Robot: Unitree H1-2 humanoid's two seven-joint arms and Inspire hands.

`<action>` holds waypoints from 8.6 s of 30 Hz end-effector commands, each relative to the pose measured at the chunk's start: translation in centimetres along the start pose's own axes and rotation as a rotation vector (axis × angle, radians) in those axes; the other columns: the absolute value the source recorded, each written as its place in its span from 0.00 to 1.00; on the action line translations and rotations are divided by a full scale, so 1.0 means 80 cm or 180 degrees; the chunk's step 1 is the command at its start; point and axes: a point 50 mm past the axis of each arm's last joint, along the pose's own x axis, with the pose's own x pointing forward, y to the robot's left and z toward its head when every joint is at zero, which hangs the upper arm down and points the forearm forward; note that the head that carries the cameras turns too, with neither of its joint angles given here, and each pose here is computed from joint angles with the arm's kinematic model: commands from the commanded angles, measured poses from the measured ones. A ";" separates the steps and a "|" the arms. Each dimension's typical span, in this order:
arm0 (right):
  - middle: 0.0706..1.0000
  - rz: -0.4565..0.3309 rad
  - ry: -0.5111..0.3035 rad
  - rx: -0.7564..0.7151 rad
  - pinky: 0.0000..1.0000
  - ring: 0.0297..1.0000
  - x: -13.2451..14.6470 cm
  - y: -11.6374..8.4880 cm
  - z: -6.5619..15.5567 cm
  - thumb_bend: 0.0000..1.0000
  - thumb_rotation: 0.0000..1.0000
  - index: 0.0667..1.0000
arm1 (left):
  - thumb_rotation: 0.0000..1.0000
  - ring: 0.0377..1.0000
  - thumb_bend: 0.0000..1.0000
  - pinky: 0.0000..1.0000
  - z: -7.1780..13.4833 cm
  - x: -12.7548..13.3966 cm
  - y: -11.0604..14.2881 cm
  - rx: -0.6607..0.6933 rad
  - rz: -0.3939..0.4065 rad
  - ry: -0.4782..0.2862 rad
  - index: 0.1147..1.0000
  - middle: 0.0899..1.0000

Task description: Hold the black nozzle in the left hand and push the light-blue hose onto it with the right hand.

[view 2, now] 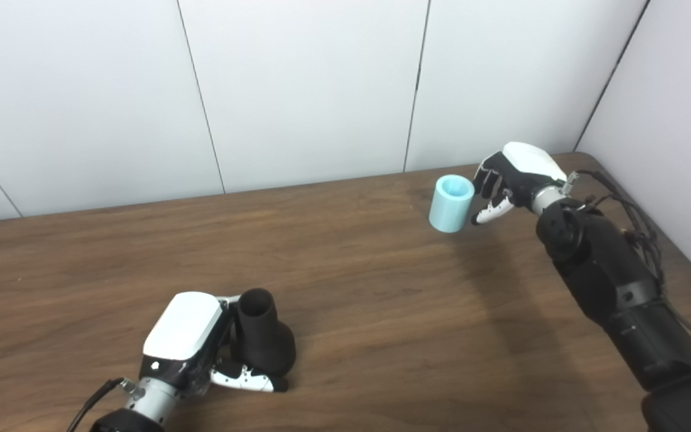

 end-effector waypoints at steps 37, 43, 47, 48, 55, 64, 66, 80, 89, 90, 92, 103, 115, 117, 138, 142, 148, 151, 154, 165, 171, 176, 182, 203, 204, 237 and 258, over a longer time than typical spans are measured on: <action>0.89 -0.0217 -0.0369 -0.0503 0.99 0.95 -0.023 -0.067 0.076 1.00 0.27 0.88 | 0.00 0.33 0.53 0.29 -0.016 -0.015 -0.028 0.0066 -0.0460 0.0151 0.42 0.42; 0.85 -0.0240 -0.0516 -0.0552 0.94 0.90 -0.020 -0.065 0.084 1.00 0.25 0.85 | 0.00 0.34 0.53 0.30 -0.015 -0.015 -0.027 0.0055 -0.0478 0.0151 0.42 0.42; 0.83 -0.0193 -0.0533 -0.0471 0.86 0.88 -0.017 -0.061 0.086 1.00 0.24 0.83 | 0.00 0.34 0.53 0.30 -0.015 -0.015 -0.028 0.0047 -0.0490 0.0158 0.42 0.42; 0.82 -0.0189 -0.0534 -0.0454 0.83 0.87 -0.016 -0.060 0.086 1.00 0.22 0.82 | 0.00 0.35 0.53 0.30 -0.014 -0.015 -0.028 0.0045 -0.0488 0.0156 0.42 0.42; 0.79 -0.0135 -0.0447 -0.0371 0.73 0.80 -0.009 -0.053 0.076 1.00 0.16 0.79 | 0.00 0.34 0.53 0.30 -0.015 -0.016 -0.029 0.0060 -0.0467 0.0144 0.42 0.42; 0.77 -0.0005 -0.0369 -0.0559 0.76 0.80 -0.003 -0.045 0.065 0.98 0.16 0.74 | 0.00 0.34 0.53 0.30 -0.012 -0.015 -0.028 0.0056 -0.0488 0.0146 0.42 0.42; 0.77 0.0031 -0.0360 -0.0595 0.78 0.82 -0.002 -0.042 0.065 0.99 0.18 0.73 | 0.00 0.34 0.53 0.29 -0.012 -0.015 -0.028 0.0056 -0.0476 0.0143 0.42 0.42; 0.67 0.0023 -0.0528 -0.0465 0.60 0.64 0.002 -0.038 0.071 0.97 0.09 0.68 | 0.00 0.34 0.53 0.31 -0.013 -0.017 -0.029 0.0070 -0.0486 0.0154 0.42 0.42; 0.49 -0.0164 -0.0615 -0.0439 0.56 0.44 0.003 -0.038 0.071 0.59 0.00 0.51 | 0.00 0.34 0.53 0.31 -0.010 -0.018 -0.030 0.0071 -0.0499 0.0165 0.42 0.42; 0.49 -0.0195 -0.0607 -0.0460 0.51 0.41 0.003 -0.037 0.071 0.55 0.00 0.48 | 0.00 0.35 0.53 0.31 -0.010 -0.019 -0.030 0.0079 -0.0497 0.0162 0.42 0.42; 0.49 -0.0242 -0.0582 -0.0472 0.37 0.41 0.003 -0.035 0.068 0.51 0.00 0.43 | 0.00 0.35 0.53 0.31 -0.010 -0.019 -0.030 0.0093 -0.0498 0.0157 0.42 0.42; 0.50 -0.0266 -0.0498 -0.0474 0.34 0.41 0.002 -0.034 0.060 0.50 0.00 0.42 | 0.00 0.35 0.53 0.31 -0.011 -0.019 -0.031 0.0069 -0.0502 0.0162 0.42 0.42; 0.50 -0.0436 -0.0719 -0.0564 0.32 0.40 -0.025 -0.056 0.084 0.50 0.00 0.45 | 0.00 0.34 0.53 0.29 -0.006 -0.020 -0.030 0.0082 -0.0494 0.0159 0.42 0.38; 0.43 -0.0490 -0.0728 -0.0455 0.30 0.34 -0.041 -0.067 0.099 0.51 0.00 0.49 | 0.00 0.36 0.52 0.31 -0.005 -0.021 -0.030 0.0072 -0.0506 0.0179 0.42 0.35; 0.46 -0.0397 -0.1851 0.0757 0.34 0.37 -0.204 -0.081 0.192 0.50 0.00 0.47 | 0.00 0.36 0.52 0.33 0.025 -0.017 -0.038 0.0044 -0.0551 0.0227 0.42 0.35; 0.48 -0.0432 -0.2018 0.0799 0.39 0.37 -0.225 -0.081 0.202 0.50 0.00 0.48 | 0.00 0.36 0.53 0.33 0.030 -0.015 -0.040 0.0036 -0.0511 0.0234 0.42 0.39; 0.49 -0.0444 -0.2210 0.0925 0.40 0.37 -0.243 -0.077 0.213 0.50 0.00 0.46 | 0.00 0.36 0.52 0.33 0.036 -0.013 -0.043 0.0047 -0.0539 0.0250 0.43 0.34; 0.49 -0.0445 -0.2301 0.0991 0.39 0.37 -0.249 -0.074 0.220 0.50 0.00 0.46 | 0.00 0.36 0.53 0.33 0.037 -0.012 -0.045 0.0049 -0.0543 0.0255 0.42 0.42; 0.48 -0.0418 -0.2325 0.1081 0.37 0.37 -0.249 -0.066 0.230 0.50 0.00 0.47 | 0.00 0.36 0.53 0.32 0.038 -0.011 -0.046 0.0052 -0.0557 0.0274 0.42 0.42; 0.49 -0.0256 -0.2354 0.1088 0.36 0.37 -0.230 -0.028 0.249 0.50 0.00 0.45 | 0.00 0.36 0.52 0.32 0.041 -0.009 -0.046 0.0033 -0.0543 0.0280 0.43 0.34; 0.48 -0.0263 -0.2354 0.1092 0.38 0.37 -0.229 -0.024 0.255 0.50 0.00 0.45 | 0.00 0.36 0.53 0.31 0.045 -0.010 -0.047 0.0044 -0.0552 0.0296 0.42 0.39; 0.47 -0.0283 -0.2402 0.1086 0.38 0.37 -0.227 -0.025 0.259 0.50 0.00 0.45 | 0.00 0.37 0.53 0.33 0.044 -0.010 -0.045 0.0025 -0.0525 0.0283 0.42 0.42; 0.48 -0.0307 -0.2407 0.1129 0.37 0.37 -0.226 -0.028 0.262 0.50 0.00 0.44 | 0.00 0.37 0.52 0.32 0.044 -0.011 -0.046 0.0046 -0.0542 0.0284 0.43 0.34; 0.48 -0.0158 -0.2496 0.0971 0.33 0.37 -0.216 -0.008 0.278 0.50 0.00 0.46 | 0.00 0.37 0.52 0.31 0.052 -0.007 -0.046 -0.0006 -0.0522 0.0257 0.42 0.35; 0.48 -0.0137 -0.2494 0.0963 0.33 0.37 -0.216 -0.007 0.279 0.50 0.00 0.46 | 0.00 0.37 0.52 0.32 0.053 -0.007 -0.046 -0.0011 -0.0524 0.0265 0.42 0.35; 0.47 0.0501 -0.2722 0.0184 0.35 0.35 -0.196 -0.027 0.322 0.50 0.00 0.48 | 0.00 0.37 0.53 0.33 0.057 -0.012 -0.048 -0.0057 -0.0573 0.0276 0.42 0.39; 0.48 0.0616 -0.2269 0.0161 0.35 0.36 -0.173 -0.011 0.292 0.50 0.00 0.47 | 0.00 0.37 0.52 0.33 0.056 -0.014 -0.047 -0.0035 -0.0576 0.0264 0.43 0.34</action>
